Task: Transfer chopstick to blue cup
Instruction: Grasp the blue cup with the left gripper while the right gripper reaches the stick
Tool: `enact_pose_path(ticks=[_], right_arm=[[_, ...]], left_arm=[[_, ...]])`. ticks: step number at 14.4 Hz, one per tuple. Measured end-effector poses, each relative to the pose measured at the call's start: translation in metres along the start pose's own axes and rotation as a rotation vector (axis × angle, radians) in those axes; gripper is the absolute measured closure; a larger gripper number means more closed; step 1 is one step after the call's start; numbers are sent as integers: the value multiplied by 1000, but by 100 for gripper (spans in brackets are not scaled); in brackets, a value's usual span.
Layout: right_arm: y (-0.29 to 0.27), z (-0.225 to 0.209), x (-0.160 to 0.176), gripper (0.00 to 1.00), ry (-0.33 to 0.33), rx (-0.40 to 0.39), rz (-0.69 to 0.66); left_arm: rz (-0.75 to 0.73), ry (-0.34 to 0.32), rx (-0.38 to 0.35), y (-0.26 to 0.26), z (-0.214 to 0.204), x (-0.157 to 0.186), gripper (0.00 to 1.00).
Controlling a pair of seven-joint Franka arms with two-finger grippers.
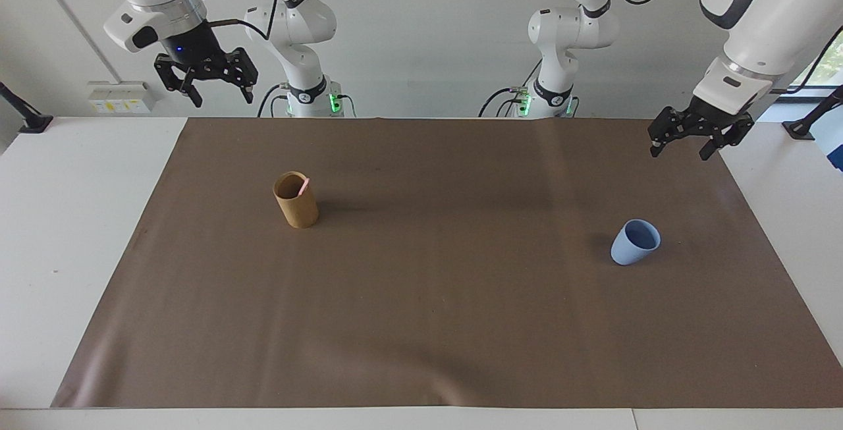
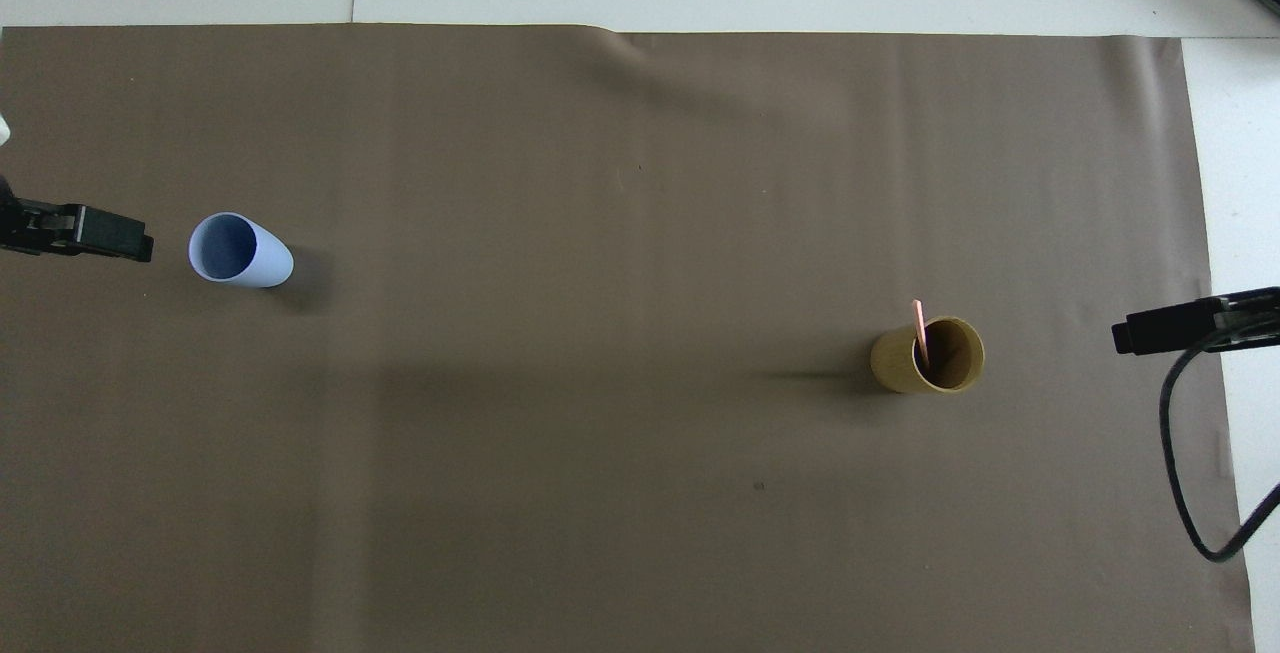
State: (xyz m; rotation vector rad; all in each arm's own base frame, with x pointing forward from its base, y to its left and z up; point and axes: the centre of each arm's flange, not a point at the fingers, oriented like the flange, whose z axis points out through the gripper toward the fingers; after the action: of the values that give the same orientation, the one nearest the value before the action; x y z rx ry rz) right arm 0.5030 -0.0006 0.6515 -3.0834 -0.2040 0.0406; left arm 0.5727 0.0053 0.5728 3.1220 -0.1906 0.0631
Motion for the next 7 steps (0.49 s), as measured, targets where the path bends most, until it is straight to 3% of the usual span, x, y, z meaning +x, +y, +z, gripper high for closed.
enact_pose_path(ticks=[3,7], right_arm=[[0,16,5,0,6,9,-261],[-6,48,12,0,15,49,-480]], left_arm=[[-23,10,6,-15,56,8,0],[-30,-22,14,-30,128,27,0]])
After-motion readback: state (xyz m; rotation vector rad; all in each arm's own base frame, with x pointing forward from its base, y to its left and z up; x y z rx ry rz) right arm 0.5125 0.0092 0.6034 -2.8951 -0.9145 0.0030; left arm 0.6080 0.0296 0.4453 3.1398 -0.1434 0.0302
